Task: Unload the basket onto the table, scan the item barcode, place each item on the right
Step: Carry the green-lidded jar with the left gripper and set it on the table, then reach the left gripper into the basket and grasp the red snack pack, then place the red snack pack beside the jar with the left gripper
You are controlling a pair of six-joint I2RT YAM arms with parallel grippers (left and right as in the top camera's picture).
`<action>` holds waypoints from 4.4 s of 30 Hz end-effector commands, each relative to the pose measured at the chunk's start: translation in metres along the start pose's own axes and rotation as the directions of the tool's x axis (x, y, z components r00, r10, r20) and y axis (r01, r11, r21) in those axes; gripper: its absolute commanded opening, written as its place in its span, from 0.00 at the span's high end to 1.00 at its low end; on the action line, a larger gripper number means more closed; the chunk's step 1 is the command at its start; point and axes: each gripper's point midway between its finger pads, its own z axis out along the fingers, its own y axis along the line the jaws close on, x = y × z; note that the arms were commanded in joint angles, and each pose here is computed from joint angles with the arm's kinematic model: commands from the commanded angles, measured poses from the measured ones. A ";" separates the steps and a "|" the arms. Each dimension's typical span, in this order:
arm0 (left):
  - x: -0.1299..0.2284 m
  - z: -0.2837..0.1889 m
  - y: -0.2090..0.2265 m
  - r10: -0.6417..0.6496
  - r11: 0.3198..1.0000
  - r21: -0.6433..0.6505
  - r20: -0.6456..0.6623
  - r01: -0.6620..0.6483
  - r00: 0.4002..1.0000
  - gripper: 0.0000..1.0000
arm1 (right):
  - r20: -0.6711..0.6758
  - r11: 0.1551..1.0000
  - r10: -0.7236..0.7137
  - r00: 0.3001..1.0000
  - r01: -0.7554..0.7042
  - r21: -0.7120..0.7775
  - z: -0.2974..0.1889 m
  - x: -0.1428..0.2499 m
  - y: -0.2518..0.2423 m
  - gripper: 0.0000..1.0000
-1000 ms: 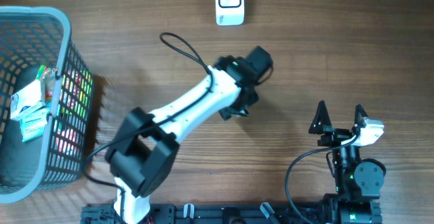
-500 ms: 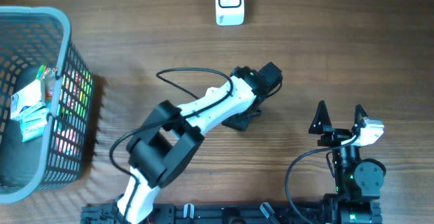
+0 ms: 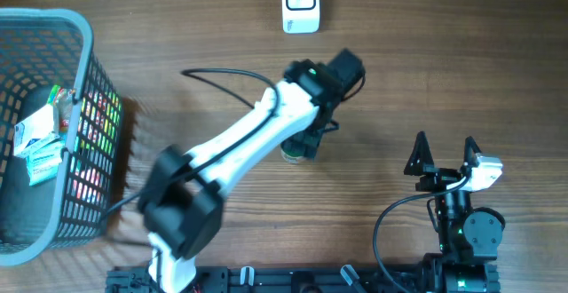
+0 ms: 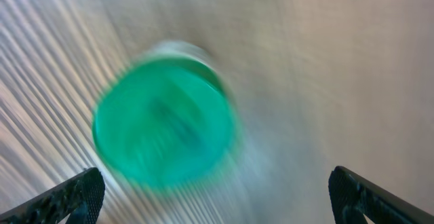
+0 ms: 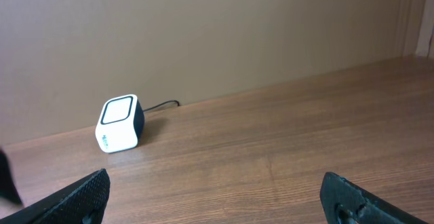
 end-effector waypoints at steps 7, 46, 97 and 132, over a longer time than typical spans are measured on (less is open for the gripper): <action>-0.208 -0.237 0.035 -0.092 0.916 0.390 0.423 -0.090 0.901 0.00 | 0.013 1.000 0.014 1.000 -0.014 0.014 0.000 -0.003 -0.003 0.01; -0.370 0.048 0.314 -0.568 0.723 -0.309 0.244 0.618 0.786 0.51 | 0.013 1.000 0.014 1.000 -0.014 0.014 0.000 -0.003 -0.003 0.00; -0.164 0.009 0.063 0.471 0.865 0.111 0.159 -0.490 0.867 0.96 | 0.013 1.000 0.014 1.000 -0.014 0.014 0.000 -0.003 -0.003 0.00; -0.393 -0.269 0.155 -0.282 0.959 0.179 0.515 0.220 0.810 0.00 | 0.013 1.000 0.014 1.000 -0.014 0.014 0.000 -0.003 -0.003 0.00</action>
